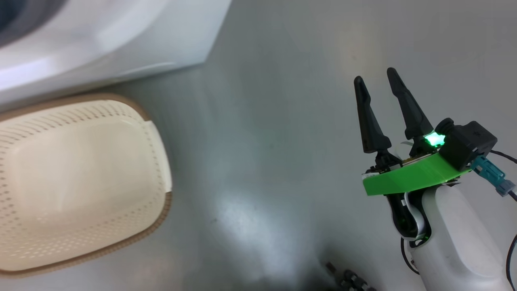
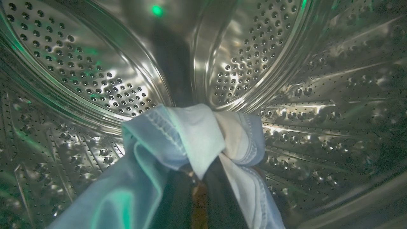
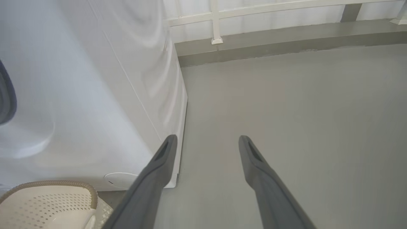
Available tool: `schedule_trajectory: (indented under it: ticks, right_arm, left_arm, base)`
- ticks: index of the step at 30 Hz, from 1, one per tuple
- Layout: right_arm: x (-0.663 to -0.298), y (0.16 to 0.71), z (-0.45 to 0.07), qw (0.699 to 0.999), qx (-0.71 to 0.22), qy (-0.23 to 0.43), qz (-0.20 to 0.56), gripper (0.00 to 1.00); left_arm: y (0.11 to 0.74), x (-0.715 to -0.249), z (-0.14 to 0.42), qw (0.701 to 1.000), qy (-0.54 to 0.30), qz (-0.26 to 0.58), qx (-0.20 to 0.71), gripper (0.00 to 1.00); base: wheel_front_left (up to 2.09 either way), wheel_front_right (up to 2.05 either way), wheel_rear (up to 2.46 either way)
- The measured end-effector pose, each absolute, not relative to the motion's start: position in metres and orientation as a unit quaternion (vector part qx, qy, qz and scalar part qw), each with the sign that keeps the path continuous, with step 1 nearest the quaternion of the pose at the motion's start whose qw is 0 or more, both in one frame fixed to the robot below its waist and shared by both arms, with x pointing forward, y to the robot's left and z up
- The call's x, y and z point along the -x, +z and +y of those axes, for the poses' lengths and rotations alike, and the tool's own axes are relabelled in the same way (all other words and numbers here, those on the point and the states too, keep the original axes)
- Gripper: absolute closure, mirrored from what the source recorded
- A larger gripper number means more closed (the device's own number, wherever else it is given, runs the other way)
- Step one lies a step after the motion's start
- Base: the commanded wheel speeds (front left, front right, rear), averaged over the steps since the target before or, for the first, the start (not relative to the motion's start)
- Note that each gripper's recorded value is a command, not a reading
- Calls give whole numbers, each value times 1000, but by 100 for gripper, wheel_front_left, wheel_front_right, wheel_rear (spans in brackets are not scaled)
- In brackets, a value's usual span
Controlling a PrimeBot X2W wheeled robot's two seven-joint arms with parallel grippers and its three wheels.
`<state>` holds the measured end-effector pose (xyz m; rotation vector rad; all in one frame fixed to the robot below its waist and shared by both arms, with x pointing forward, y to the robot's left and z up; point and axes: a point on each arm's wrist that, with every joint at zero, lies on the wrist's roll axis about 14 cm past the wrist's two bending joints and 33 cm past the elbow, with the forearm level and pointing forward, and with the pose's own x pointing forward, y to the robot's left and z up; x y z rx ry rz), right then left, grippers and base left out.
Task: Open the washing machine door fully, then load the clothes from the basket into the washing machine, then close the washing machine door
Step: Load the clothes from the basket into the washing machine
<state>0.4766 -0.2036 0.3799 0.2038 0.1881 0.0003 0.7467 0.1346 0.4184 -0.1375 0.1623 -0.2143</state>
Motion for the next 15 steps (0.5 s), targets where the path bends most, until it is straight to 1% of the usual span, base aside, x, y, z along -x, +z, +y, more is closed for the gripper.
schedule_trajectory:
  ticks: [3,6,8,9,10,15]
  right_arm:
    - [-473,368,-209,989,-98,-9,108,0]
    - [-470,361,-214,988,-94,-17,118,0]
    - [-468,359,-218,988,-91,-23,121,0]
    - [-467,359,-220,988,-89,-25,123,0]
    - [-466,358,-221,988,-87,-28,125,0]
    - [-466,355,-221,987,-88,-29,128,0]
  left_arm:
    - [418,-765,136,989,-105,79,67,100]
    - [402,-774,133,986,-107,111,62,100]
    - [388,-775,126,982,-111,137,67,69]
    - [384,-775,123,980,-114,147,69,25]
    - [380,-776,120,978,-116,158,71,0]
    - [362,-772,119,969,-120,209,58,0]
  base:
    - [0,0,0]
    - [0,0,0]
    - [0,0,0]
    - [0,0,0]
    - [0,0,0]
    - [0,0,0]
